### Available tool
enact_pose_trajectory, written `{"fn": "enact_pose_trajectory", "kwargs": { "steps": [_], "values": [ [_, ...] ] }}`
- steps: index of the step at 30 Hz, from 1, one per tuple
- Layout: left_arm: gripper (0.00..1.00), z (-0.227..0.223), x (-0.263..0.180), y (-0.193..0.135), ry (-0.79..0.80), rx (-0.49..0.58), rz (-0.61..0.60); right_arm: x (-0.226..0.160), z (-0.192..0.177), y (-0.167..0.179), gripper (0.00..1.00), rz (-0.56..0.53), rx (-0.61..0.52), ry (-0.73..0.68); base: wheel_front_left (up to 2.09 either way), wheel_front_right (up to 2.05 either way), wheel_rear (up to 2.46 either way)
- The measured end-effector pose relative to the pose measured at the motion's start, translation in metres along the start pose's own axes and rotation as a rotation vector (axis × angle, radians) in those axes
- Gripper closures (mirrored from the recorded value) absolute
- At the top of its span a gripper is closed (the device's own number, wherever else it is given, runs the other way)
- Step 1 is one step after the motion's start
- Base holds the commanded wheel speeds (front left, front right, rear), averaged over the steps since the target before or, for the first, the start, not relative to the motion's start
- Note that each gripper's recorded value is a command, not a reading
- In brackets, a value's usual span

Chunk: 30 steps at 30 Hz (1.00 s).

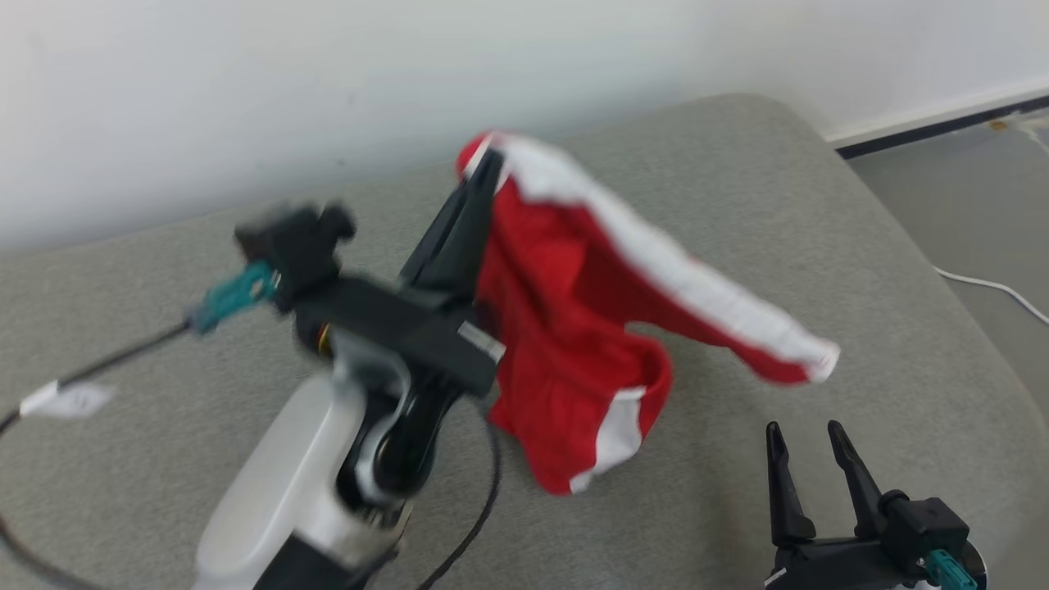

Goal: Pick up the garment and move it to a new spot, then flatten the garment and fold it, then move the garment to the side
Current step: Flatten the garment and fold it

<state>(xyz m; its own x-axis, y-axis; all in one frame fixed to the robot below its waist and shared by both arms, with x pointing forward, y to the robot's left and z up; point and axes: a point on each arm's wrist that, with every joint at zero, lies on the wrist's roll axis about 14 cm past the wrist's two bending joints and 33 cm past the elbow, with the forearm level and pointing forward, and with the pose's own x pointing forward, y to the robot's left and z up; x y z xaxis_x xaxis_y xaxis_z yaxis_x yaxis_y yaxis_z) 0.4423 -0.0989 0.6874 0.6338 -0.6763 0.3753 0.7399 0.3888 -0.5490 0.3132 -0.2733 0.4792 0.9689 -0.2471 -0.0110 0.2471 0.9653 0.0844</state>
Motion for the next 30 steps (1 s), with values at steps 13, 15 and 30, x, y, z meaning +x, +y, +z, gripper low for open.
{"fn": "enact_pose_trajectory", "kwargs": {
  "steps": [13,15,30],
  "values": [
    [1.0,-0.058,-0.213,0.154,0.131,-0.072,0.701,0.032,-0.01,0.061,0.0,0.181,-0.01,0.022,0.0,0.0,0.0],
    [1.0,-0.058,-0.225,0.161,0.121,-0.071,0.746,0.036,-0.01,0.068,0.0,0.198,-0.01,0.022,0.0,0.0,0.0],
    [0.0,-0.065,-0.249,0.19,0.119,-0.015,0.864,0.046,-0.008,0.067,0.0,0.192,-0.021,0.014,0.0,0.0,0.0]
  ]
}}
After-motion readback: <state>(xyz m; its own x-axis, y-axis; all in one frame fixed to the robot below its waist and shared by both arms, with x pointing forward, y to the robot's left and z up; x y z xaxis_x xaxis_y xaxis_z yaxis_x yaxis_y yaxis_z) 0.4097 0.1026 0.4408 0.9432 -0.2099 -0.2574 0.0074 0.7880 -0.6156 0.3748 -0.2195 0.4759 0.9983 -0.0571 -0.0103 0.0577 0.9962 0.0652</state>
